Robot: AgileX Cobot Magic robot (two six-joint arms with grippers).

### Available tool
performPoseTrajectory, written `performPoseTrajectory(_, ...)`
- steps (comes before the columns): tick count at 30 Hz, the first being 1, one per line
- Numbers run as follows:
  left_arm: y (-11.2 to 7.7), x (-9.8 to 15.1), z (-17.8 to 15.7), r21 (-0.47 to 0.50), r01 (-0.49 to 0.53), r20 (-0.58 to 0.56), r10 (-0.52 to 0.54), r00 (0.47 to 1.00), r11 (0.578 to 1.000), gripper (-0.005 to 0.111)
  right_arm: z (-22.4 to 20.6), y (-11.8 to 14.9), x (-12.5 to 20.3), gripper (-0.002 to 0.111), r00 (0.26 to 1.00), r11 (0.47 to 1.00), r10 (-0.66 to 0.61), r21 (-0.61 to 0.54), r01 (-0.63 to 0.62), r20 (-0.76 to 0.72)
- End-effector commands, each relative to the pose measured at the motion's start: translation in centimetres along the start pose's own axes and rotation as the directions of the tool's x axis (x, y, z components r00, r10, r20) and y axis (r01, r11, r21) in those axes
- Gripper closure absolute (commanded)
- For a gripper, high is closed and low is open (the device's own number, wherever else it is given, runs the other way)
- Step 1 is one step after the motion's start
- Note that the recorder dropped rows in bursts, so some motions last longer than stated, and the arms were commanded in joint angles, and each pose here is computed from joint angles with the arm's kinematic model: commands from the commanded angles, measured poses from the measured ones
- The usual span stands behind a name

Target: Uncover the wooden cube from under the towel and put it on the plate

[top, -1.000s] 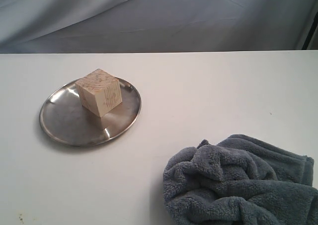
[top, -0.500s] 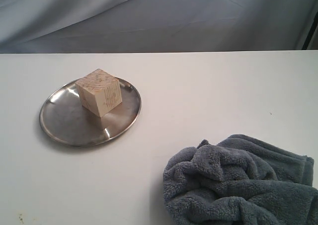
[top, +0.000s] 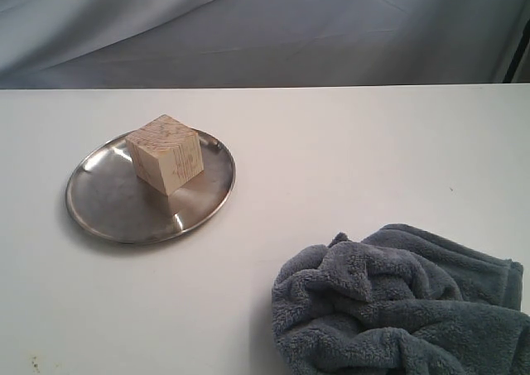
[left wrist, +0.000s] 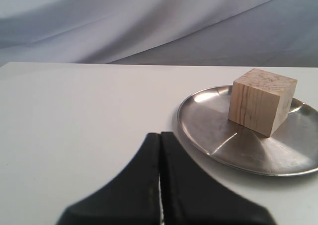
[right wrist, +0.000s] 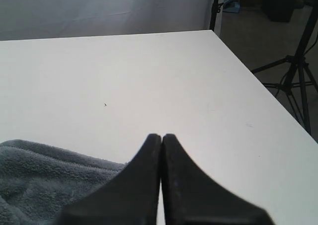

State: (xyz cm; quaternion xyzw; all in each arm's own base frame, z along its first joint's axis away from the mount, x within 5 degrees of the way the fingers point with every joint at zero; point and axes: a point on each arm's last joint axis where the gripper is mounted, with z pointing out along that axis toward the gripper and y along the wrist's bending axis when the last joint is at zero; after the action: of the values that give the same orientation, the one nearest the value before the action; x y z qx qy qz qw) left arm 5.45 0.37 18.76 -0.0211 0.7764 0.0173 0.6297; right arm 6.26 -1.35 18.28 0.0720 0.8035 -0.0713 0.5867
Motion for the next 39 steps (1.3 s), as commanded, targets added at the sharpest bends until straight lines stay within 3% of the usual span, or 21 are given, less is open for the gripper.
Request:
performPoseTrajectory(1, -0.02, 0.02, 0.01, 0.005, -0.003, 0.01, 0.003, 1.0, 1.0, 0.107, -0.01, -0.03, 0.09, 0.108, 1.0, 1.0, 0.004, 0.004, -0.004, 0.002)
performPoseTrajectory(39, -0.02, 0.02, 0.01, 0.005, -0.003, 0.01, 0.003, 1.0, 1.0, 0.107, -0.01, 0.12, 0.11, 0.108, 0.999, 0.999, -0.048, -0.019, 0.048, 0.001)
